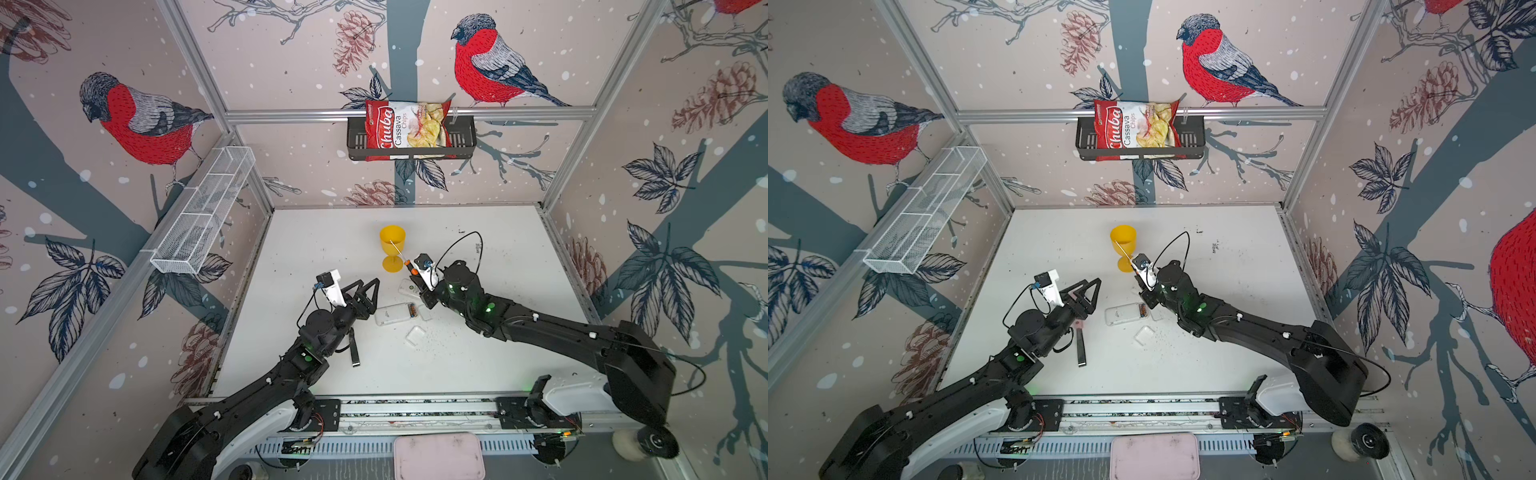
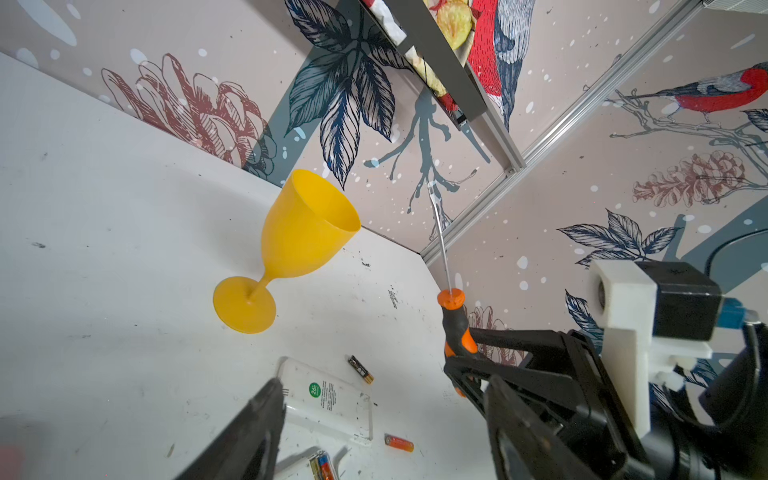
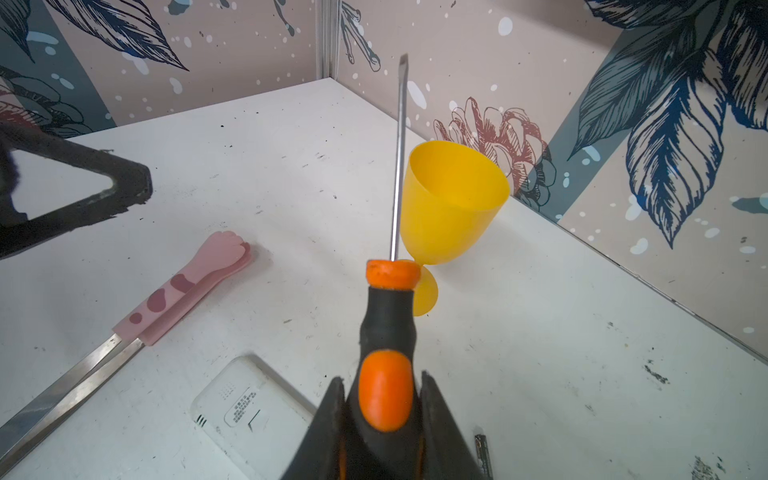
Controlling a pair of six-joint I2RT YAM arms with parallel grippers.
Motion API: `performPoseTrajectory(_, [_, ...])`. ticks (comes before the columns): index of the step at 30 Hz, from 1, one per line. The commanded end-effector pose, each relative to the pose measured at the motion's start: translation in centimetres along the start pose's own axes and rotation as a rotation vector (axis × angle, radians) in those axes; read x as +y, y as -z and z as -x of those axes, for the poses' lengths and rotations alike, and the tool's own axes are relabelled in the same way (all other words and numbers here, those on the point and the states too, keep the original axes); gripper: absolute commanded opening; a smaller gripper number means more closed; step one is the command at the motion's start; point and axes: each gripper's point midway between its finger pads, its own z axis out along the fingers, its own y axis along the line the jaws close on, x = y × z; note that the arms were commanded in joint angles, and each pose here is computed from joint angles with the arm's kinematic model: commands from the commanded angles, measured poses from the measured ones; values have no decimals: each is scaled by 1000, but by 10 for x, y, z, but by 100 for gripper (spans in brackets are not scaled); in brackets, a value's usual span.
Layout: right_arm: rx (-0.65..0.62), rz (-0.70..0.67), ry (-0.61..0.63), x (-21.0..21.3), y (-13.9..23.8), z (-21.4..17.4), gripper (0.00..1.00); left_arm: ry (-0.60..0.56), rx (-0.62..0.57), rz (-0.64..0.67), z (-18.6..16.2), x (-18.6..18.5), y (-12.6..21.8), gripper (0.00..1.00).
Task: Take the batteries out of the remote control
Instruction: 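Raise the orange-handled screwdriver with the right gripper toward the remote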
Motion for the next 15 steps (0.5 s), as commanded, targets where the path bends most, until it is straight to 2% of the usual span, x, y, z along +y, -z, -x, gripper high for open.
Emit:
performPoseTrajectory(1, [-22, -48, 36, -2, 1, 8, 0, 16, -27, -34, 7, -6, 1, 75])
performPoseTrajectory(15, [-24, -220, 210, 14, -3, 10, 0, 34, -38, -37, 10, -4, 5, 73])
